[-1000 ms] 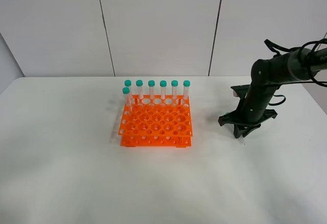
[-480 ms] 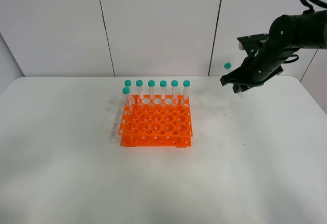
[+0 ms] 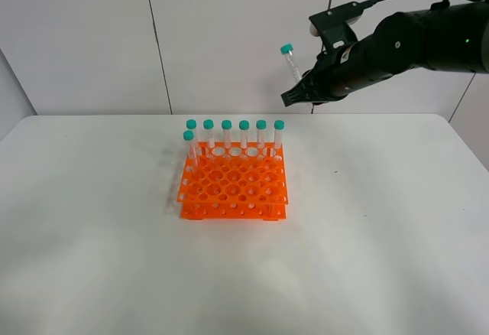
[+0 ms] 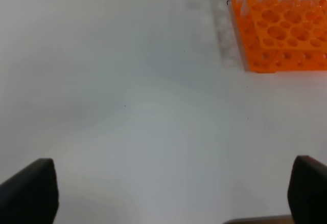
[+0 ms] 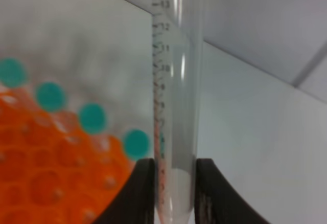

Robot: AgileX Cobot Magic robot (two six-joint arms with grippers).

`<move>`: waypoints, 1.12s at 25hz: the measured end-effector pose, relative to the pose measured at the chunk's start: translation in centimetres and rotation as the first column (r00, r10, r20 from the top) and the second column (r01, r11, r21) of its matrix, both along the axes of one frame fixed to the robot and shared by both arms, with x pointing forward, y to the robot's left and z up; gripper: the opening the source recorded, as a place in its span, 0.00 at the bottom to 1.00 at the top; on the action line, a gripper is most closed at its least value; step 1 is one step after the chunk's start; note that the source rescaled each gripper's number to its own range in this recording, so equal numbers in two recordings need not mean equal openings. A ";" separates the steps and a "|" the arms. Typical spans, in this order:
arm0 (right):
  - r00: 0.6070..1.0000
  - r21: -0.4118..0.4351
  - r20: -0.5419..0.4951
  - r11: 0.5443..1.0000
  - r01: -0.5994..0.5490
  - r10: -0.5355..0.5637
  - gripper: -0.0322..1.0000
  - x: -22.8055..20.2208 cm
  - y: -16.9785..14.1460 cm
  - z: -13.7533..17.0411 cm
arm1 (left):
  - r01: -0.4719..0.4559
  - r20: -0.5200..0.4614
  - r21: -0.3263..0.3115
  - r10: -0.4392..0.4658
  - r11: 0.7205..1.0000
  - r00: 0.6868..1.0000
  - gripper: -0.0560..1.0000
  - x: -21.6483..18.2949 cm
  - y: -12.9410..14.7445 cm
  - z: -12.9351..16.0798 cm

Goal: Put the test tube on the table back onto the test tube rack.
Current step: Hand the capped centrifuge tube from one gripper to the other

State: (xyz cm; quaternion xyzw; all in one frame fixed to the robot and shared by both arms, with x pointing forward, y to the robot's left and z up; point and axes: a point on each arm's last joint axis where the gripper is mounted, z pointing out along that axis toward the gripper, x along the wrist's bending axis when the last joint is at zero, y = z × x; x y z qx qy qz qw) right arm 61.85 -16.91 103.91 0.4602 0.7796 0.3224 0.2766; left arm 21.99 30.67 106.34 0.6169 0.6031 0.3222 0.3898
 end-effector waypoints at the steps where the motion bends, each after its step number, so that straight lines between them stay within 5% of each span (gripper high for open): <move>1: 0.999 0.008 0.032 1.000 -0.026 0.026 0.05 -0.5 0.8 -0.2 | 0.000 0.000 0.000 0.000 1.000 1.000 1.00 0.0 0.0 0.0; 8: 0.968 0.059 0.188 0.982 -0.180 0.166 0.05 -6.6 4.3 -2.3 | 0.000 0.000 0.000 0.000 1.000 1.000 1.00 0.0 0.0 0.0; 21: 0.888 0.117 0.341 0.923 -0.365 0.308 0.05 -17.7 3.4 -4.2 | 0.000 0.000 0.000 0.000 1.000 1.000 1.00 0.0 0.0 0.0; 28: 0.878 0.261 0.418 0.896 -0.360 0.231 0.05 -20.3 1.7 -5.4 | 0.004 0.001 0.008 -0.004 1.000 1.000 1.00 0.0 0.0 0.0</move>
